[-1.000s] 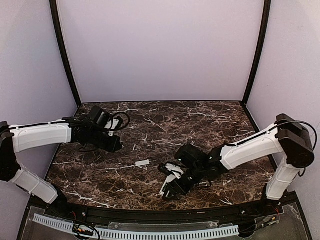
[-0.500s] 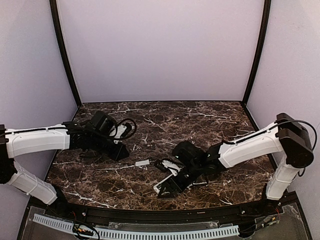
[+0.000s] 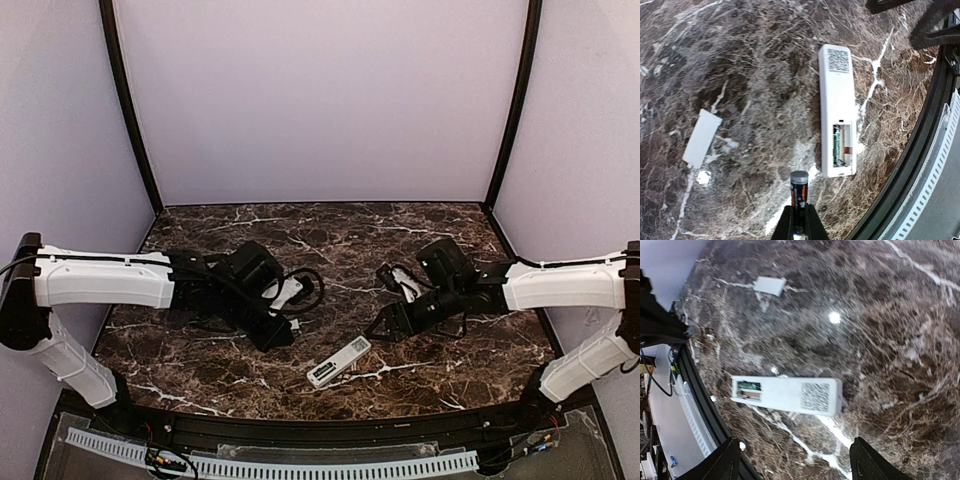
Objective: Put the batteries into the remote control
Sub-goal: Place the battery in the battery compartment.
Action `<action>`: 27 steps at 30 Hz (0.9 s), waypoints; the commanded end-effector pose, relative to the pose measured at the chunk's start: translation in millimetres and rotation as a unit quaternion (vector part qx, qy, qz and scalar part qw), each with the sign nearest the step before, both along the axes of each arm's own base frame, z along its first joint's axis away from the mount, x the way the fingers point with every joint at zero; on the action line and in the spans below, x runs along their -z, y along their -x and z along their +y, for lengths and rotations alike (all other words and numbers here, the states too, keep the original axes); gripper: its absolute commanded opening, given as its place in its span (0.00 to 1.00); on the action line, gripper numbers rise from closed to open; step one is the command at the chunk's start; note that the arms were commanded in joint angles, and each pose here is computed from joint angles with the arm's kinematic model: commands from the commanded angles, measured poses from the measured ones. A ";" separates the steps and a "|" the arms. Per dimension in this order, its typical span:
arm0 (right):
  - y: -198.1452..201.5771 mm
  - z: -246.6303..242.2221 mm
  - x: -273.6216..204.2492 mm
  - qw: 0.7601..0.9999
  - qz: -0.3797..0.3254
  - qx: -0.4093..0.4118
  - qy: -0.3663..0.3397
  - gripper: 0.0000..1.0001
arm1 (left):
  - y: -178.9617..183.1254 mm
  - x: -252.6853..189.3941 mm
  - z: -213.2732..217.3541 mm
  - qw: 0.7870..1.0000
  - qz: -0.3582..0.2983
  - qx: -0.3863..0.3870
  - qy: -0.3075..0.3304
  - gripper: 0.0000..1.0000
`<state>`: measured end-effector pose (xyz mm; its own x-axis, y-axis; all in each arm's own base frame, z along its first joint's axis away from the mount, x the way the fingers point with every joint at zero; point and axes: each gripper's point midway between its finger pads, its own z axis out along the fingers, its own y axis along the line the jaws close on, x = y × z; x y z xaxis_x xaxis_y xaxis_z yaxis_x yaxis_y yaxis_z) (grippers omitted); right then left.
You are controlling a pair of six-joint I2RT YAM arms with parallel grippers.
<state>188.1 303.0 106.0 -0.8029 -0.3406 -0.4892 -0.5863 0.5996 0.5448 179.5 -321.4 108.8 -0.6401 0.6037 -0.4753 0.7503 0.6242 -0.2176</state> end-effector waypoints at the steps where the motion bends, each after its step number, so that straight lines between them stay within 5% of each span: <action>1: -0.7 -17.2 34.2 0.998 0.022 0.014 0.051 0.74 | 21.0 9.7 -14.0 0.999 0.018 0.018 -0.036 0.01; 27: -17.2 -12.6 56.8 0.998 0.051 0.025 0.017 0.72 | 42.6 43.8 -45.9 0.993 0.057 0.033 -0.095 0.02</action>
<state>203.5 288.6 49.9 -0.8683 -0.3170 -0.3816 -0.4907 0.6619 0.5667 140.0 -369.9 63.6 -0.6416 0.7058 -0.3004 0.7657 0.6121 -0.1973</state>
